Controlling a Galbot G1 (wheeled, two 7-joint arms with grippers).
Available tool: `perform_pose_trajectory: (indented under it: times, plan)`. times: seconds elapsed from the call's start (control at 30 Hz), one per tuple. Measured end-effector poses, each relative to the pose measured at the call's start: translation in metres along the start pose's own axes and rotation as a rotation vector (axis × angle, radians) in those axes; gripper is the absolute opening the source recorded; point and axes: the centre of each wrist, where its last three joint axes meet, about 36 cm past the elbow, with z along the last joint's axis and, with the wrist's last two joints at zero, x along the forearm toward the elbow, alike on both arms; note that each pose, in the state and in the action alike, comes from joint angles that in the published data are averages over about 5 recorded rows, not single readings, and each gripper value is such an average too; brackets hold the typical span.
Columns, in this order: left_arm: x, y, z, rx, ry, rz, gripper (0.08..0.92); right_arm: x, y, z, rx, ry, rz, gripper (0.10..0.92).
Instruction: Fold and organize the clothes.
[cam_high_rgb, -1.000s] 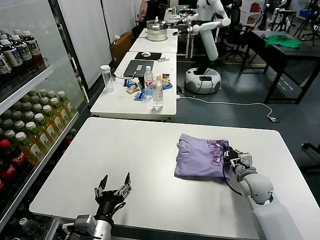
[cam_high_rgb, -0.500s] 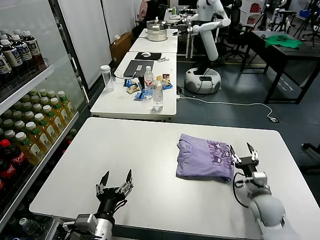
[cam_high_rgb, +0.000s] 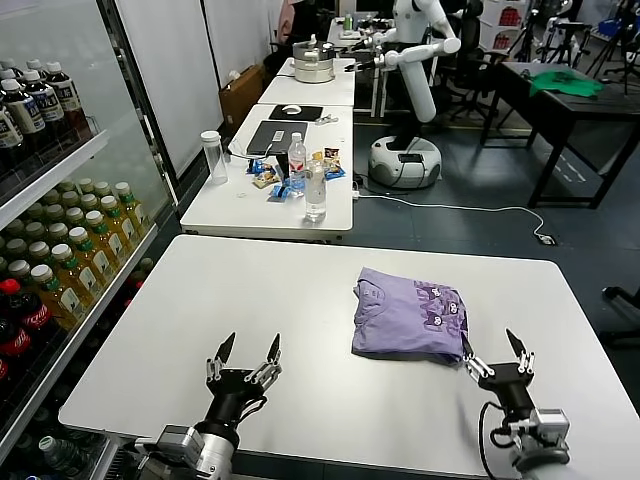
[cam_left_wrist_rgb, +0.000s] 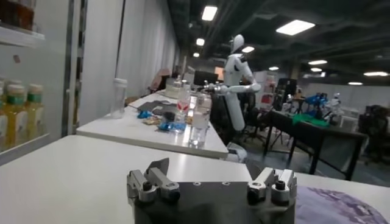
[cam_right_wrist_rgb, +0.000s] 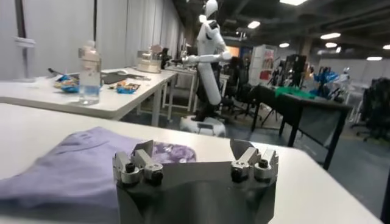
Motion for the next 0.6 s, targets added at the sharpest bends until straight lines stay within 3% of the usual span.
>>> perform_pose_trajectory:
  times: [0.6]
  plan:
    - [-0.002,-0.002,0.004,-0.032,-0.011,0.078,0.823,0.031,0.019,-0.009,0.027,-0.054,0.011,0.823]
